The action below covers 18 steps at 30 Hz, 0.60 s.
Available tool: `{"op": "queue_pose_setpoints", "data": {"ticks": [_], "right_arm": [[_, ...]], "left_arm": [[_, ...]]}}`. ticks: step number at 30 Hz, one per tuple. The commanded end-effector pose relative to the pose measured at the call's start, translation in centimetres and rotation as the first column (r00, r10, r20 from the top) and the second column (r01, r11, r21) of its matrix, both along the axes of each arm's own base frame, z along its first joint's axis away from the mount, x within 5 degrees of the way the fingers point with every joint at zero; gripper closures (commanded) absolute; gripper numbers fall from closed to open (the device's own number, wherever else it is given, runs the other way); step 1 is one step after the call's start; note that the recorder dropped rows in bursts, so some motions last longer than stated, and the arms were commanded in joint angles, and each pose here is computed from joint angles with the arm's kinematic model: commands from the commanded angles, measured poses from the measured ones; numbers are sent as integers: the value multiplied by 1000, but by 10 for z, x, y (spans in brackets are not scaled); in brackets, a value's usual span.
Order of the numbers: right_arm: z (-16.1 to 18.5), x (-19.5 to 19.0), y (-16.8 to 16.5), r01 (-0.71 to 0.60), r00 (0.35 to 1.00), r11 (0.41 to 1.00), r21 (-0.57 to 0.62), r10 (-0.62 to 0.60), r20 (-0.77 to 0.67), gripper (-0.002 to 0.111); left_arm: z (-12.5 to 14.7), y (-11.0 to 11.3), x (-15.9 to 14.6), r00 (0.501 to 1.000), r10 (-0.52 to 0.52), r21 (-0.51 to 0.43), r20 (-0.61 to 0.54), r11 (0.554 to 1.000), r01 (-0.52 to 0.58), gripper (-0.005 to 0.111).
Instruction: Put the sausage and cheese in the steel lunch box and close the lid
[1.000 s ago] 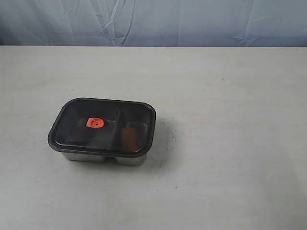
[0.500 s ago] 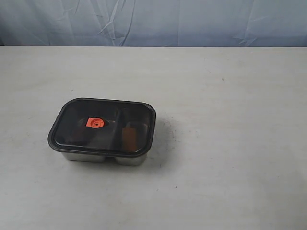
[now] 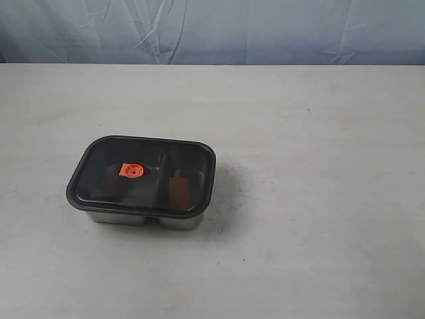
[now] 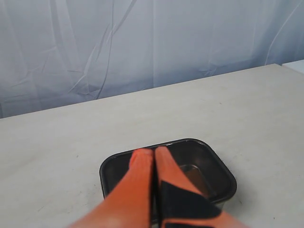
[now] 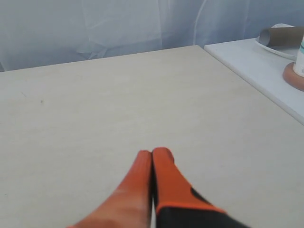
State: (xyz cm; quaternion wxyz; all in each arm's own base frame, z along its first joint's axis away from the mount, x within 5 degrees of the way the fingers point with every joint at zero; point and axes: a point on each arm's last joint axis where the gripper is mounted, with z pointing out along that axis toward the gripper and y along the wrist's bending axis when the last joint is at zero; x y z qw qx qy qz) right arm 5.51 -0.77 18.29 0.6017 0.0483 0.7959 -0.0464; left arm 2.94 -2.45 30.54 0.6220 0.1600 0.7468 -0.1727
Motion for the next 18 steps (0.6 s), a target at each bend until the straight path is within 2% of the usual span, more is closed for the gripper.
{"op": "queue_pose_setpoints", "data": {"ticks": [1,8,10,14,18], "right_arm": [[0,0,0,7,1000,1000,0,-7,15,108],[0,0,0,7,1000,1000,0,-7,15,108],[0,0,0,7,1000,1000,0,-7,15,108],[0,0,0,7,1000,1000,0,-7,15,108],[0,0,0,7,1000,1000,8,-7,12,108]], "left_arm": [[-1,0,-1,1000,1,-6,4,1000,-1,107],[-2,0,1,1000,3,-13,6,1000,-3,107],[-7,1,3,999,38,10,-3,999,-38,107],[-25,6,11,980,190,33,-53,982,-188,107],[-45,15,14,922,383,-44,-48,922,-385,107]]}}
